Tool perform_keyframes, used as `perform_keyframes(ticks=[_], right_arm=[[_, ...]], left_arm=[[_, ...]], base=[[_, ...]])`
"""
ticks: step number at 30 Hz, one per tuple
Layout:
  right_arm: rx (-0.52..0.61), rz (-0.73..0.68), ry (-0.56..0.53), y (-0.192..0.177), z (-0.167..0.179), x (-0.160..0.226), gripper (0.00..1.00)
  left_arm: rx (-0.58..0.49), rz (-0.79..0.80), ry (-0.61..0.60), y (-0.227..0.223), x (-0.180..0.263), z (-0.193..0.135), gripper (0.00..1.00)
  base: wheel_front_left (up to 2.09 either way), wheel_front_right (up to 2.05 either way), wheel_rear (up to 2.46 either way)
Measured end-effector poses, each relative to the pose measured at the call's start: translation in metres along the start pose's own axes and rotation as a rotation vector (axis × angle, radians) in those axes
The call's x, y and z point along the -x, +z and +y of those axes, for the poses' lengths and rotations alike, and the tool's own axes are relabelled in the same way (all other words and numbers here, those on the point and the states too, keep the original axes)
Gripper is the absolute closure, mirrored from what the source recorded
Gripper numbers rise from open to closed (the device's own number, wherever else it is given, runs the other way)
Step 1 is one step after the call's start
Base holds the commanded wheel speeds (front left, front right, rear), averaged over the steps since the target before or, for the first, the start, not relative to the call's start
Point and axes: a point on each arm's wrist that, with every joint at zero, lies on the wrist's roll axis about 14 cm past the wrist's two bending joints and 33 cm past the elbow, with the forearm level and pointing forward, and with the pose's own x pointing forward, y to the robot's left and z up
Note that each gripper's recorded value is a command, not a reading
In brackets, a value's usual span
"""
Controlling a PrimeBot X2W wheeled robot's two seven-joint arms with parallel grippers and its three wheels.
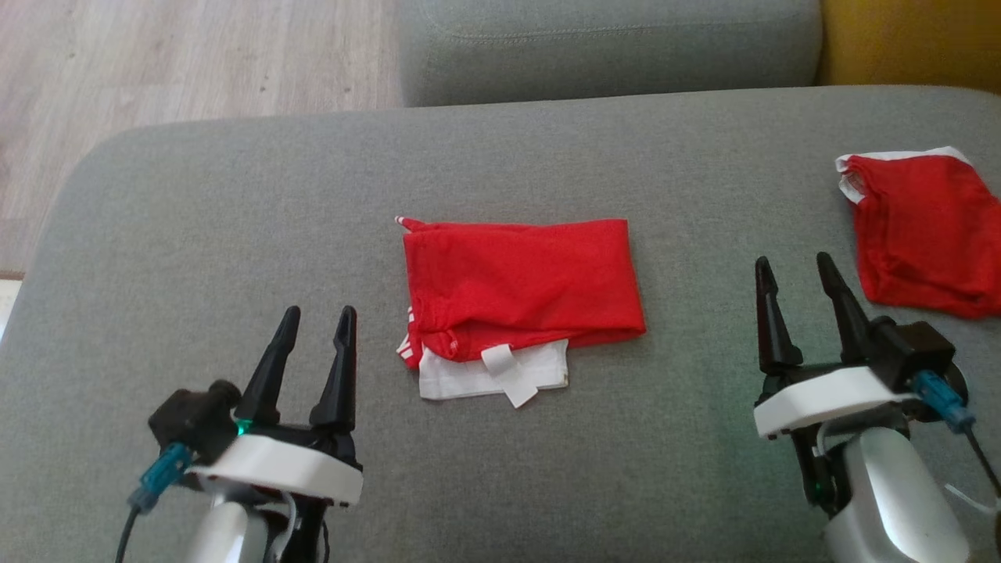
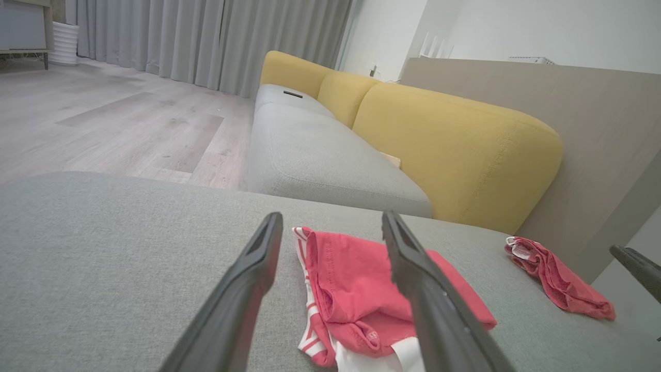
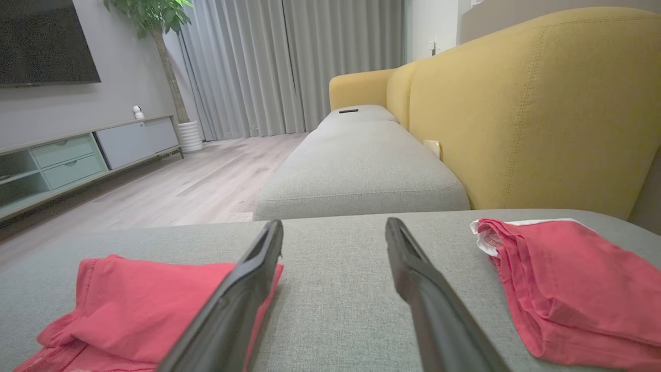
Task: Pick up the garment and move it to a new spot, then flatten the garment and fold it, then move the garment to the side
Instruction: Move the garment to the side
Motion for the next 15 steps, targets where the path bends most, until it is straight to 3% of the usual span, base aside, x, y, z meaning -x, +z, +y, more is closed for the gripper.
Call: perform_keyframes(ticks=[10, 15], right_arm=[[0.008, 0.070, 0.025, -0.026, 0.008, -0.016, 0.00], [0.020, 0.136, 0.107, -0.043, 0.033, -0.040, 0.00]], left_arm=[[0.001, 0.018, -0.002, -0.007, -0.010, 0.002, 0.00], [-0.003, 0.032, 0.009, -0.011, -0.016, 0.008, 0.00]], base=[[0.00, 0.00, 0.00], [0.00, 0.00, 0.00]])
